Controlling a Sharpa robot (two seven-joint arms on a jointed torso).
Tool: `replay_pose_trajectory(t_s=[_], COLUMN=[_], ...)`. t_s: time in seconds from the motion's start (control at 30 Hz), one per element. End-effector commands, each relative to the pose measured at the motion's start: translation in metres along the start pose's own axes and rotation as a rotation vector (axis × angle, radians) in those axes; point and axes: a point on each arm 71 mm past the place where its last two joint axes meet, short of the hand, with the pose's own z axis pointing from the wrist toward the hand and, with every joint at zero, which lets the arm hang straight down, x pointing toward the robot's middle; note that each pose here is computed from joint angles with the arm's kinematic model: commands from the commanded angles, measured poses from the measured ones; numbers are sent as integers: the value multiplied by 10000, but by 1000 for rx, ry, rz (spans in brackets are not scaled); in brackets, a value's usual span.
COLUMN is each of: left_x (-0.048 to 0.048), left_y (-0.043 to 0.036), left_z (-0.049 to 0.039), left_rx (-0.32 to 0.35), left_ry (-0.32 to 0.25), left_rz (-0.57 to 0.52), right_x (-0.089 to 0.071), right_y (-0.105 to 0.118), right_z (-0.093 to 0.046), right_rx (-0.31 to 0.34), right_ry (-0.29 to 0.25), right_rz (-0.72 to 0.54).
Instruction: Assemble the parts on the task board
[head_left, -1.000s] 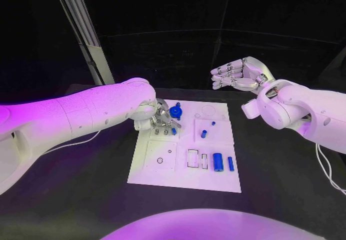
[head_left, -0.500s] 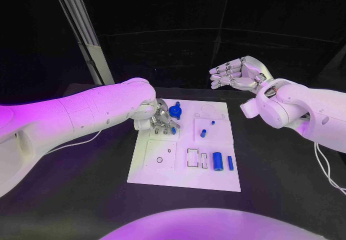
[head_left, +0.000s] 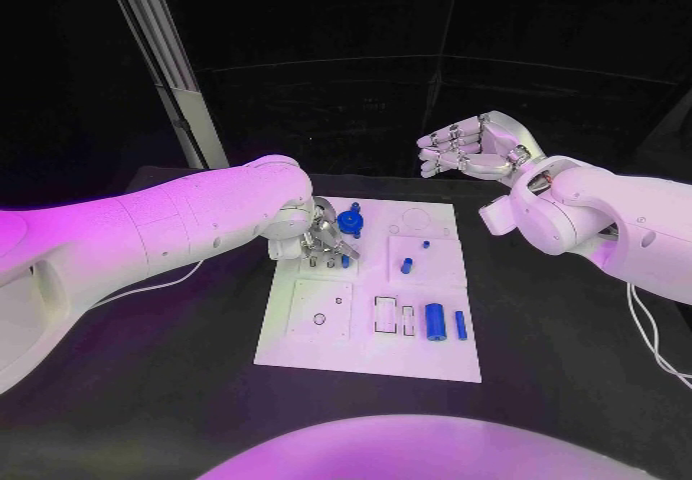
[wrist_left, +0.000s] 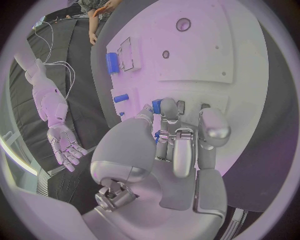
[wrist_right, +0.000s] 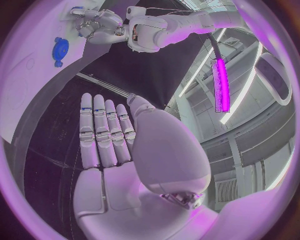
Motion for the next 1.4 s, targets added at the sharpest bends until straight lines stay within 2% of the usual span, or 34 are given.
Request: replay_pose_trajectory(t_s=[0.03,0.3,0.53,1.07,1.4], left_x=[2,2,0,43,3], left_y=[-16,-37,-13,142,285], left_z=[-2,-2,-26,-158,-228], left_rx=[3,20,49,99,112], left_ry=[0,-17,-44,-103,-182], left_rz=[20,31,13,-35,-37], right_x=[13,19,19,15,1], right_y=[18,12,5,-20,-32], right_z=[11,18,21,37,38], right_rx=[-8,-5,-1,8,11], right_ry=[14,19,24,32,30], right_rz=[8,10,11,12,11])
